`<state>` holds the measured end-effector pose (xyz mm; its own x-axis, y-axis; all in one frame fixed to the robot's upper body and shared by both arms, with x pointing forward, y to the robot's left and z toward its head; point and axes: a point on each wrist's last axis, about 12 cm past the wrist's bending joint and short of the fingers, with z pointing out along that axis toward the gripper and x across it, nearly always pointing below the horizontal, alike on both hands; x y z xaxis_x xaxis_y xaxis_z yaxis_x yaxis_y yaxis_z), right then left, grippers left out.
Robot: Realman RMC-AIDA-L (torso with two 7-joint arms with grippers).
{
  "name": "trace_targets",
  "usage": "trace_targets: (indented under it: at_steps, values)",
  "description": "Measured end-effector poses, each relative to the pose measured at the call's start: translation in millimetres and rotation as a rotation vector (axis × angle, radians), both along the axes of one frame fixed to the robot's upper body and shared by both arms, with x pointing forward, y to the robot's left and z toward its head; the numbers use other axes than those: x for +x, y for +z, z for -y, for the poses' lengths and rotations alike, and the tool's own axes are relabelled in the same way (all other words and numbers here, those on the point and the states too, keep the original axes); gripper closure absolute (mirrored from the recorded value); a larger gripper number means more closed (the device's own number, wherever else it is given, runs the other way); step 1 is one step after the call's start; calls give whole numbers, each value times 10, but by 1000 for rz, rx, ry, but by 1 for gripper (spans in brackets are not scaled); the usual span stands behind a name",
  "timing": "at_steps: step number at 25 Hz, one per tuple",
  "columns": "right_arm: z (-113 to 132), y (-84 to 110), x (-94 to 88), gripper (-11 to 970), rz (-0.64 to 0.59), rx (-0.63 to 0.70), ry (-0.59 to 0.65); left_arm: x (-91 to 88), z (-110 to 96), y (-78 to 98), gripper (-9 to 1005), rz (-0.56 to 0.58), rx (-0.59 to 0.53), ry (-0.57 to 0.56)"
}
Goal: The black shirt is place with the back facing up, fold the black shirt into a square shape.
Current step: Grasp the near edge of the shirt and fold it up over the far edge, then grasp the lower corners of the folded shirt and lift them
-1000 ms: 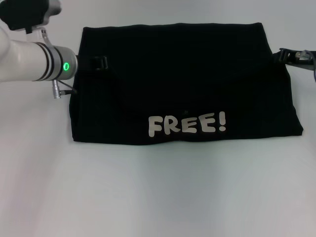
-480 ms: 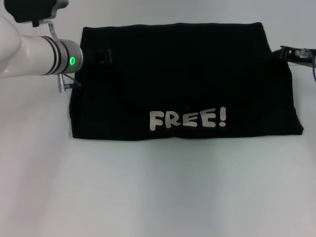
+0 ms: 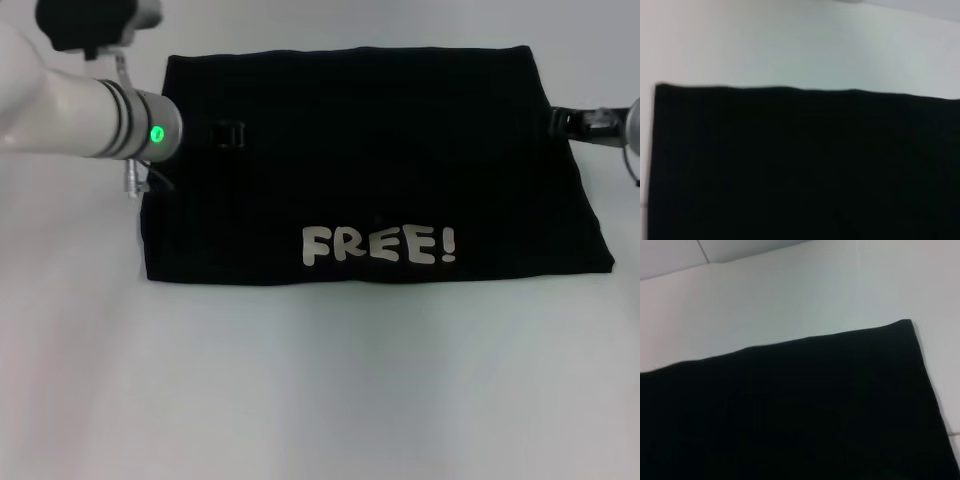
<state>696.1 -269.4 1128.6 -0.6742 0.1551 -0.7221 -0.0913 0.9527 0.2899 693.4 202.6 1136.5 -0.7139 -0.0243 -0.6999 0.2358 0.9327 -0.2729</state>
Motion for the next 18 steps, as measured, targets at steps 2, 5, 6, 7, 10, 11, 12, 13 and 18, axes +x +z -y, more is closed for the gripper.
trace_targets:
  at_steps: [2, 5, 6, 7, 10, 11, 12, 13, 18]
  values:
    - [93, 119, -38, 817, -53, 65, 22, -47, -129, 88, 834, -65, -55, -12]
    - [218, 278, -108, 711, -132, 126, 59, -207, -499, 263, 698, -225, -179, -49]
    - [271, 326, -132, 676, -155, 139, 64, -207, -499, 263, 652, -225, -179, -49]
    - [320, 362, -149, 645, -169, 146, 63, -253, -595, 292, 607, -244, -202, -58]
    - [417, 424, -191, 554, -199, 158, 59, -408, -848, 280, 464, -260, -237, -68]
    - [437, 440, -200, 523, -206, 161, 59, -451, -910, 253, 416, -260, -239, -64]
    - [465, 470, -218, 492, -218, 174, 60, -498, -971, 209, 368, -257, -233, -59]
    - [465, 470, -218, 462, -218, 174, 60, -541, -1013, 165, 366, -251, -221, -63]
    - [486, 598, -228, 293, -218, 206, 75, -694, -1098, -42, 355, -210, -138, -131]
